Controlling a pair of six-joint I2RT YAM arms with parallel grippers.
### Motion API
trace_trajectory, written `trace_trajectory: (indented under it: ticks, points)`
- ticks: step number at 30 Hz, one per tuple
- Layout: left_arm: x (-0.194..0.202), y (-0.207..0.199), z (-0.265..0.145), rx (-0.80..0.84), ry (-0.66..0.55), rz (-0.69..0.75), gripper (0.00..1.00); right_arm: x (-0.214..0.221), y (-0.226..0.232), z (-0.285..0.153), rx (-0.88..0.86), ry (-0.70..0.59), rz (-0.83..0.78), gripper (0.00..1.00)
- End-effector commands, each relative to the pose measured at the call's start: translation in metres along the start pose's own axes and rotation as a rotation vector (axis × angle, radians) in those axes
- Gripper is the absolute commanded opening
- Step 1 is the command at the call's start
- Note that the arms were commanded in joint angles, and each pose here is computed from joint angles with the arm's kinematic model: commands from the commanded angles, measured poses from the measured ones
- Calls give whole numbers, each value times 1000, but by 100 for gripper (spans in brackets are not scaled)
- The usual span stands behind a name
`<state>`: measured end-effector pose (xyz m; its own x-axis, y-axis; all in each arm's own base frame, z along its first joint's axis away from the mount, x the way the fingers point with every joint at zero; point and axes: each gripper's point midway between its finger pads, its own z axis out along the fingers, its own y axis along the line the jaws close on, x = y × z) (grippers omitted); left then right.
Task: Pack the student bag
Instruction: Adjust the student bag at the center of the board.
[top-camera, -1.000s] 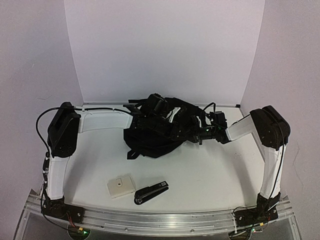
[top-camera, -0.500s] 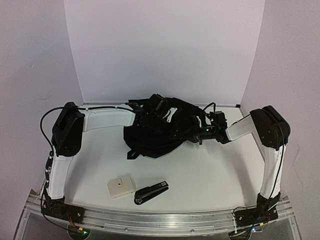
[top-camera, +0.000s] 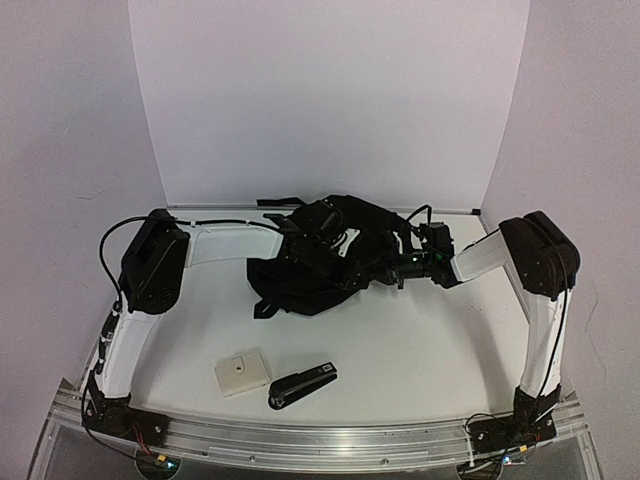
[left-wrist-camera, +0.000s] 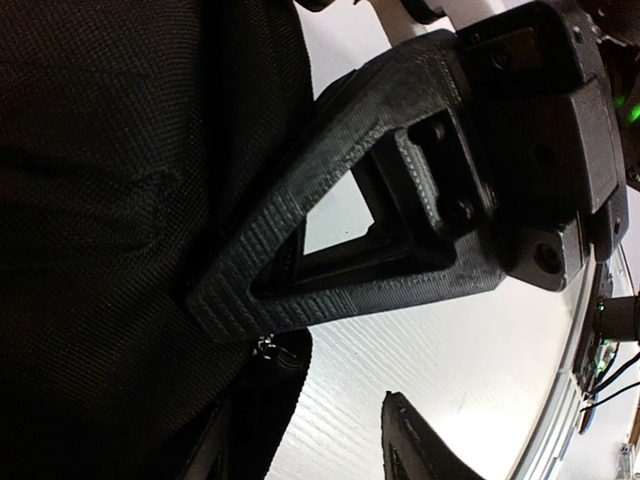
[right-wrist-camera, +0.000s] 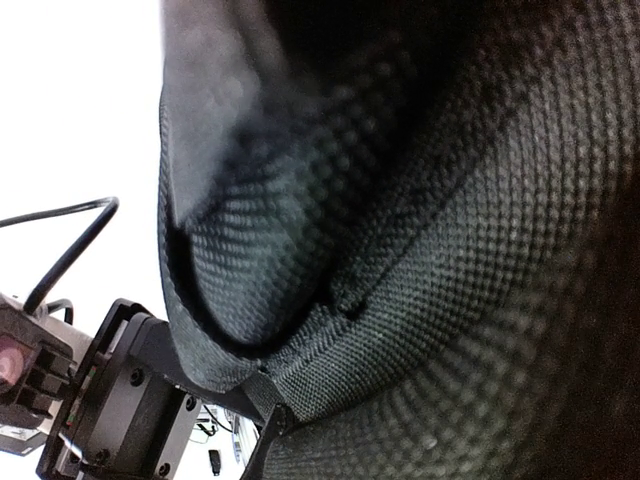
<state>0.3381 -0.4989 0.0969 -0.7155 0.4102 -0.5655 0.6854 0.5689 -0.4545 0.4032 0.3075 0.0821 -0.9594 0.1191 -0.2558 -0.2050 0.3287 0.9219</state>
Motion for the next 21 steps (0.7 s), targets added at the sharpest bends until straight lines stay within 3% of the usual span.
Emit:
trace_trajectory:
  ticks: [1,11,21]
  points:
    - [-24,12,-12,-72,-67,19,55,7,20,5,-79,36,-51,0]
    - [-39,24,-30,-111,-126,19,71,8,20,5,-84,39,-48,0]
    - [-41,5,-13,31,-127,70,67,8,21,6,-101,40,-39,0]
